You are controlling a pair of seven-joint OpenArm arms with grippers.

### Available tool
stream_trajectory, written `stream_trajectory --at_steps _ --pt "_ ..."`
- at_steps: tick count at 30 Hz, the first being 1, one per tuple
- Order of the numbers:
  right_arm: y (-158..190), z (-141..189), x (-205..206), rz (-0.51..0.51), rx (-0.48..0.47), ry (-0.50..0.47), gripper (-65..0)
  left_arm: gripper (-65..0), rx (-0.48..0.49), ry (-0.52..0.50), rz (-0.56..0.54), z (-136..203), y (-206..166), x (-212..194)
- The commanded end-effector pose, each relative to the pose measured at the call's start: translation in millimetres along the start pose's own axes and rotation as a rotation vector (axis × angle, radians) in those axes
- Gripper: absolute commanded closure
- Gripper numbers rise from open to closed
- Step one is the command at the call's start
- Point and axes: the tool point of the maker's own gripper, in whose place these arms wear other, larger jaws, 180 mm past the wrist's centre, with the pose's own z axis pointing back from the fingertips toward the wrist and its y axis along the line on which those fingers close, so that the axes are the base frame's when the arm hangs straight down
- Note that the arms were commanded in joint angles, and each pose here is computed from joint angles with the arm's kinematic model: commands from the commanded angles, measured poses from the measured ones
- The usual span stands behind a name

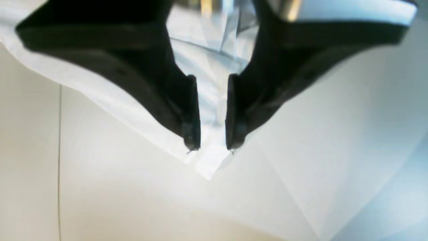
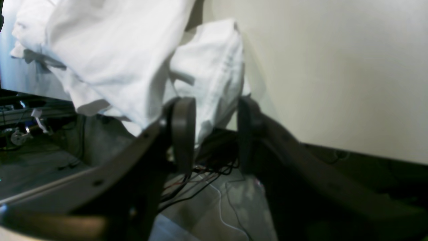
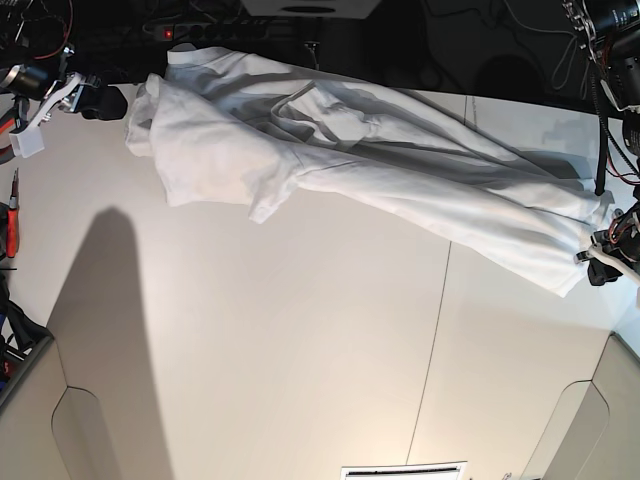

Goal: Layout the t-shirt on the table in an organized manner, then fold the t-shirt properly
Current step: 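Fold the held shirt edge over the body with both grippers, then release the fabric from both grippers and move them back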

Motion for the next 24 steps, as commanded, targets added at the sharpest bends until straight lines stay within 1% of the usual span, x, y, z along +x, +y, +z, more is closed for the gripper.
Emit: stream_trajectory --at_steps 1,2,3,6,7,8,10,13,16,19,20,24 --pt "1 7 12 0.025 0.001 -0.034 -21.1 -17.0 -0.017 -0.076 0.005 5 0 26" --pt "2 7 14 0.03 0.001 -0.042 -21.0 -17.0 -0.05 -0.089 0.03 5 -6 29" --pt "3 8 18 0.039 -0.001 -0.055 -21.0 -17.0 -0.117 -0.102 0.05 7 -17 31" --pt "6 15 40 0.073 -0.012 -0.11 -21.1 -17.0 -0.377 -0.147 0.101 18 -64 40" --pt "6 18 49 0.085 -0.017 -0.136 -21.1 -17.0 -0.448 -0.146 0.115 21 -77 39" --pt "7 21 59 0.097 -0.021 -0.164 -21.1 -17.0 -0.498 -0.133 0.14 24 -88 36" --pt "9 26 79 0.116 -0.024 -0.219 -21.1 -17.0 -0.569 -0.073 0.18 25 -107 21" --pt "10 29 106 0.143 -0.039 -0.297 -21.1 -17.0 -0.632 0.031 0.202 24 -131 -6" --pt "11 30 128 0.171 -0.063 -0.354 -22.0 -17.0 -0.664 0.069 0.238 23 -148 -25" --pt "12 18 129 0.185 -0.055 -0.341 -32.6 -17.0 -0.69 0.08 0.279 25 -161 -38" --pt "12 11 126 0.187 -0.058 -0.326 -34.6 -17.0 -0.696 0.081 0.289 25 -164 -40" --pt "8 -22 108 0.16 -0.042 -0.258 -34.7 -17.0 -0.712 0.078 0.311 24 -174 -43"
